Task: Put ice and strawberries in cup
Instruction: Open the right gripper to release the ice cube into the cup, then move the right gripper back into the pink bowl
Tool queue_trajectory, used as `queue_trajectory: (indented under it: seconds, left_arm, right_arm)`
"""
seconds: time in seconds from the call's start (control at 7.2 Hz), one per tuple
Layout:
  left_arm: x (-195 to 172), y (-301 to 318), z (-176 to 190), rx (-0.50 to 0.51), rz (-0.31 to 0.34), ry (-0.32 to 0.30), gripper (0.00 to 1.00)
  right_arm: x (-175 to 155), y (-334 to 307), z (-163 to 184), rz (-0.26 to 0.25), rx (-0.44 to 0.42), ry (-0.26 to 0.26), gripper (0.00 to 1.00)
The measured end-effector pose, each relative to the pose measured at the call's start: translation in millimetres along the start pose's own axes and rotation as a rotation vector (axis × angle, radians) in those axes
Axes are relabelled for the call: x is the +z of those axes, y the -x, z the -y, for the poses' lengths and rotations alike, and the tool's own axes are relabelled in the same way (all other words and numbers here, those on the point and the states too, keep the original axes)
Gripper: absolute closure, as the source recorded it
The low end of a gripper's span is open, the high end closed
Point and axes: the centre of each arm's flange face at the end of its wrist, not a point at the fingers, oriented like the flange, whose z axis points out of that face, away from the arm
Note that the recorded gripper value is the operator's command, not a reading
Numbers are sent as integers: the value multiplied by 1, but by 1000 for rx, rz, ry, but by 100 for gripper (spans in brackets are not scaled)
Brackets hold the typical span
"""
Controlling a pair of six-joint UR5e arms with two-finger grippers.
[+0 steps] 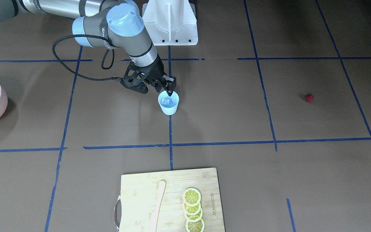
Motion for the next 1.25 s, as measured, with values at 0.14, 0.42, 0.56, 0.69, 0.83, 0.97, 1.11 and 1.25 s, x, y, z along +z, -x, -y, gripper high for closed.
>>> queue_trajectory:
  seconds: [0.14,0.42,0.56,0.69,0.83,0.97,1.11,1.25]
  left_arm:
    - [0,0,-1,-1,0,1,0]
    - [1,1,-2,-3,0,3,0]
    - [1,1,-3,-4,1,3,0]
    - [2,2,-3,-5,1,4,0]
    - [2,3,-3,-6,0,5,0]
    - [2,3,-3,-6,0,6,0]
    - [2,3,-3,-6,-1,6,0]
    - [2,3,-3,-6,0,5,0]
  right_arm:
    - [0,0,0,1,0,0,42]
    - [-17,-2,10,18,6,-2,36]
    - [-39,-22,34,26,24,-5,30]
    - [-68,-60,63,27,27,-3,8]
    - [-96,-110,91,17,-4,-10,1]
    - [-121,-169,114,-13,-49,-29,1]
    - [-138,-221,131,-53,-104,-51,1]
    - [-154,-274,151,-105,-188,-70,1]
